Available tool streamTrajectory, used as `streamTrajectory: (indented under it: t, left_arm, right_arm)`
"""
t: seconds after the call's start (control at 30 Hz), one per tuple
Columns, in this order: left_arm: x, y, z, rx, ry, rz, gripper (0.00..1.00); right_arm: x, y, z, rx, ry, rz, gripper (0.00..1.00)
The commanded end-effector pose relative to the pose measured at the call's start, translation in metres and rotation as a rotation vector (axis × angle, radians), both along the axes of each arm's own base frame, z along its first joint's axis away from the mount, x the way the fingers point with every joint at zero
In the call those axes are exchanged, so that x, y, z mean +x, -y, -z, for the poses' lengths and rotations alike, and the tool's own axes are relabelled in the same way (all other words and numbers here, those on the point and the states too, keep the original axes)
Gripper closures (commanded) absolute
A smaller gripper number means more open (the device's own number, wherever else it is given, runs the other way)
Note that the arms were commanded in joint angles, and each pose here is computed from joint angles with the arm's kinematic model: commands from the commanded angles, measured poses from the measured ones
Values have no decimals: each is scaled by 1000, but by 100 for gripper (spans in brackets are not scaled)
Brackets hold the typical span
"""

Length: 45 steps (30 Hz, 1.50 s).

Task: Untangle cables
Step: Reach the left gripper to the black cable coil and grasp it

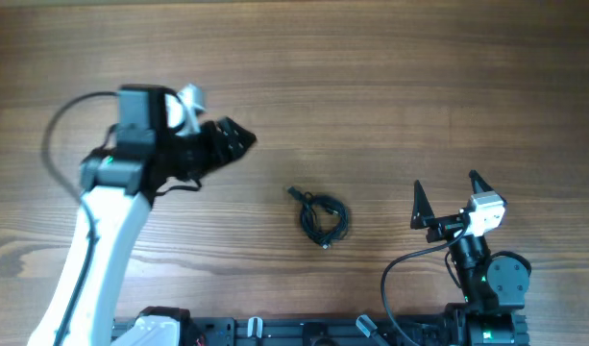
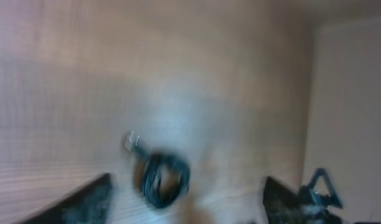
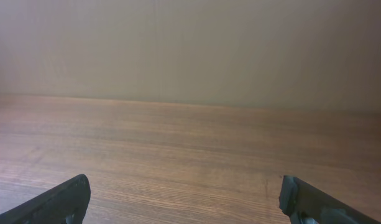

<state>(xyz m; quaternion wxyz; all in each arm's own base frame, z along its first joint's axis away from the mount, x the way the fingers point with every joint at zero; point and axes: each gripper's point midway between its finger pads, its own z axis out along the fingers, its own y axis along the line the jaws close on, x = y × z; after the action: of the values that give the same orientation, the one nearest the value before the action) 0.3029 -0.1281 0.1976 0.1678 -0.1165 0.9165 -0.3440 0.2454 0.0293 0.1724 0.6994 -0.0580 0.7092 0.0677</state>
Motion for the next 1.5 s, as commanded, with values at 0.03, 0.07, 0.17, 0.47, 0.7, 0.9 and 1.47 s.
streamTrajectory:
  t: [0.03,0.07,0.17,0.47,0.7,0.9,1.47]
  left_arm:
    - [-21,17,59,258,-189,-3,32]
    - [-23,19,67,325,-193,-14,31]
    - [-36,43,85,464,-192,-8,30]
    - [-61,78,144,573,-328,-6,50]
    - [-72,91,164,587,-382,-2,62]
    - [-76,98,172,594,-389,6,61]
    - [-96,100,204,673,-445,19,88]
  right_arm:
    - [0,1,-1,-12,9,9,0]
    - [0,1,-1,-12,9,9,0]
    - [0,1,-1,-12,9,9,0]
    - [0,1,-1,-12,9,9,0]
    - [0,1,-1,-12,9,9,0]
    - [0,1,-1,-12,9,9,0]
    - [0,1,-1,-12,9,9,0]
